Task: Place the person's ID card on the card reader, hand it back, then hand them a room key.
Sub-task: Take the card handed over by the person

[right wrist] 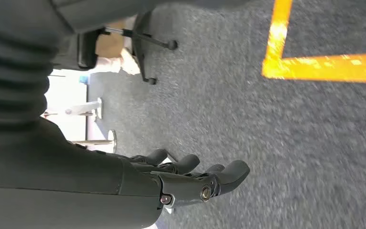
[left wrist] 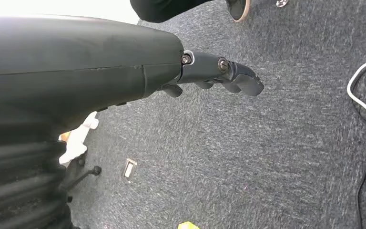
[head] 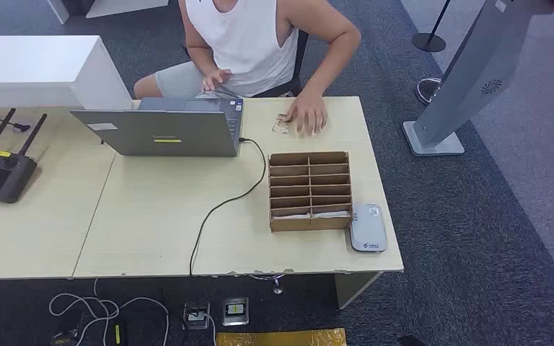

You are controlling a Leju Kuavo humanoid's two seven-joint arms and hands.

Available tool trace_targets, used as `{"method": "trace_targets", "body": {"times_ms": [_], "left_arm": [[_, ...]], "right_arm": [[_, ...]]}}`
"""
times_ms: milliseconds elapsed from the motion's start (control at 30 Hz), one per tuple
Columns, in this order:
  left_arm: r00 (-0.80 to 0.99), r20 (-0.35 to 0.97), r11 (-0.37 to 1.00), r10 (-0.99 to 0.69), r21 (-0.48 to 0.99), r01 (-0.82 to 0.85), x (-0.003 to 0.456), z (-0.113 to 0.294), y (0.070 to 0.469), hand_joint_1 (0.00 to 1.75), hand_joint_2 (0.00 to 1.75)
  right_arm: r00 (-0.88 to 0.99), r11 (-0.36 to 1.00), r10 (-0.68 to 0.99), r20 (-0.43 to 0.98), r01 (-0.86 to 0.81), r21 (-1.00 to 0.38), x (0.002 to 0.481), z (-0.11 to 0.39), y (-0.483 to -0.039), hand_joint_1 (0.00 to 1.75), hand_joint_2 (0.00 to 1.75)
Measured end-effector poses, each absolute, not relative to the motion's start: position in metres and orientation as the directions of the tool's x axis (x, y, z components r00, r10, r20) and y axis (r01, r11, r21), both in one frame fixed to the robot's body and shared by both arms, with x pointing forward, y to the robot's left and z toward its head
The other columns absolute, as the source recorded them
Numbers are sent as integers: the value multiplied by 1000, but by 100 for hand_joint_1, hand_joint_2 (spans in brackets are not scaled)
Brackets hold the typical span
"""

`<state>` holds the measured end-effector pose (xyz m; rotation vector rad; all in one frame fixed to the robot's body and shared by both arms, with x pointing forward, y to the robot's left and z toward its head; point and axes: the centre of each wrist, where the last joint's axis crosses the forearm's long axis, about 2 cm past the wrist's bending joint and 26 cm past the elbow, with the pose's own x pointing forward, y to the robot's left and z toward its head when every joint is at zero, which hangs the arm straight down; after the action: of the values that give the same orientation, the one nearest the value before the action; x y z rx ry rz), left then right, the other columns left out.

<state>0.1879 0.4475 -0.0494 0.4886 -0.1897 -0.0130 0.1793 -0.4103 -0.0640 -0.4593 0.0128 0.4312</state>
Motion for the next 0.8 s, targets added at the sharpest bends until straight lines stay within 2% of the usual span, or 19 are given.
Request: {"method": "trace_targets", "body": {"times_ms": [33, 67, 133, 300, 600, 800], "left_arm": [[982, 179, 883, -57, 468, -34, 188, -49, 448, 0, 116], [982, 180, 883, -56, 468, -35, 189, -49, 448, 0, 87], [982, 182, 883, -55, 468, -37, 189, -49, 447, 0, 0], [980, 185, 881, -75, 473, -22, 194, -47, 446, 0, 0], [970, 188, 878, -156, 477, 49, 226, -38, 425, 0, 0], [963, 197, 884, -183, 461, 73, 234, -36, 416, 0, 0]], "right_arm": [[911, 808, 398, -107, -404, -430, 180, -63, -412, 0, 0], [912, 808, 396, -107, -401, -432, 180, -63, -414, 0, 0], [916, 809, 386, -105, -391, -439, 180, -61, -419, 0, 0], [935, 819, 341, -93, -345, -458, 179, -59, -431, 0, 0], [992, 842, 122, -43, -126, -524, 154, -57, -464, 0, 0], [996, 833, 73, -43, -85, -546, 138, -62, -466, 0, 0]]}}
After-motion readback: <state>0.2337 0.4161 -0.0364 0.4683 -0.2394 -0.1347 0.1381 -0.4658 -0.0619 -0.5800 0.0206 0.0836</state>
